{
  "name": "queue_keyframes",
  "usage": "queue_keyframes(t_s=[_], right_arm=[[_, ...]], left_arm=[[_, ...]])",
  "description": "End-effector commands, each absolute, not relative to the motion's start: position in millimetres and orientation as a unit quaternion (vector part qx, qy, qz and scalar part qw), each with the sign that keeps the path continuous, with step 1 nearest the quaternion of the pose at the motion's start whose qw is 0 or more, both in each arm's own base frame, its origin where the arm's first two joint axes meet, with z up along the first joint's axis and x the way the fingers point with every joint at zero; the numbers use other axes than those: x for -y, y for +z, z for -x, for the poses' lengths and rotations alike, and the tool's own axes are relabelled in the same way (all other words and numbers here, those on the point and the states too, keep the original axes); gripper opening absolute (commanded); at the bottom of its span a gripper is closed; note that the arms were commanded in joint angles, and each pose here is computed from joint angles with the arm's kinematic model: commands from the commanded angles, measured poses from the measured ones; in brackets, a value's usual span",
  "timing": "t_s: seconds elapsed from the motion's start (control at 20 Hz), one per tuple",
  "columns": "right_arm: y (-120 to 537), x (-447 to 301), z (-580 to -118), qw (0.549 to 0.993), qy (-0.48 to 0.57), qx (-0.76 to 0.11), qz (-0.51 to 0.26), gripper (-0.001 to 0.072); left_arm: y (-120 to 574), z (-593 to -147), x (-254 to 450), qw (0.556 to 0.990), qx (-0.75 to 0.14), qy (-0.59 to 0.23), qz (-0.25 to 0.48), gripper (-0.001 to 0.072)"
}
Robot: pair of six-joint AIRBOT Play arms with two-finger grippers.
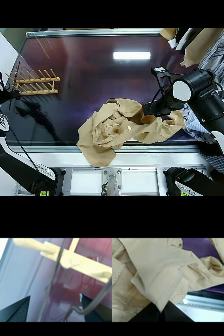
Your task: Fold the clothes and pants, and hang the long-sleeved shirts on hangers.
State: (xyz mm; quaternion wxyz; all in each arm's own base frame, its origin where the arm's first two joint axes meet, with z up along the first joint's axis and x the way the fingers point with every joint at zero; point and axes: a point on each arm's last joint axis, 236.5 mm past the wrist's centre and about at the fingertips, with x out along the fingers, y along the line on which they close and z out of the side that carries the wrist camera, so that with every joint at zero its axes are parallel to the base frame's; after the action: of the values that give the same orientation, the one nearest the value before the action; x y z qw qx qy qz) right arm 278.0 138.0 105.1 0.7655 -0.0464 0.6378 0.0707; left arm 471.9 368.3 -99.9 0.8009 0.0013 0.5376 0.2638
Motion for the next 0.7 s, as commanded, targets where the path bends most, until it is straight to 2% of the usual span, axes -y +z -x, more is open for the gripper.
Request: queue_keyframes(t_s=[0.0,0.2,0.3,0.4,0.45,0.5,0.55,0.6,0.65], right_arm=[[104.8,-138.2,-277.9,0.765,0.071,-0.638,0.047,0.0012],[104.9,-138.1,-277.8,0.765,0.071,-0.638,0.047,0.0012],[104.8,-138.3,-277.8,0.765,0.071,-0.638,0.047,0.0013],[104.8,-138.2,-277.9,0.765,0.071,-0.638,0.047,0.0013],[104.8,-138.3,-277.8,0.765,0.071,-0.638,0.047,0.0012],[104.8,-138.2,-277.9,0.765,0.071,-0.638,0.047,0.0012],[104.9,-138.1,-277.8,0.765,0.071,-0.638,0.047,0.0013],[104.8,-138.1,-277.8,0.765,0.071,-0.638,0.047,0.0013],[104.8,-138.2,-277.9,0.765,0.071,-0.638,0.047,0.0013]], left_arm=[[-112.2,-474.2,-369.8,0.801,-0.539,0.262,-0.001,0.0691],[-128.9,-468.7,-365.9,0.791,-0.556,0.257,0.005,0.0689],[-131.7,-465.6,-364.5,0.786,-0.562,0.256,0.008,0.0440],[-132.1,-464.8,-364.1,0.785,-0.564,0.256,0.008,0.0385],[-132.3,-463.6,-363.3,0.783,-0.567,0.256,0.009,0.0166],[-132.2,-463.9,-362.6,0.783,-0.567,0.255,0.008,0.0093],[-132.2,-464.7,-361.3,0.783,-0.567,0.254,0.008,0.0091],[-131.9,-466.7,-358.3,0.784,-0.568,0.252,0.005,0.0012],[-131.1,-468.2,-356.8,0.784,-0.568,0.251,0.003,0.0013]])
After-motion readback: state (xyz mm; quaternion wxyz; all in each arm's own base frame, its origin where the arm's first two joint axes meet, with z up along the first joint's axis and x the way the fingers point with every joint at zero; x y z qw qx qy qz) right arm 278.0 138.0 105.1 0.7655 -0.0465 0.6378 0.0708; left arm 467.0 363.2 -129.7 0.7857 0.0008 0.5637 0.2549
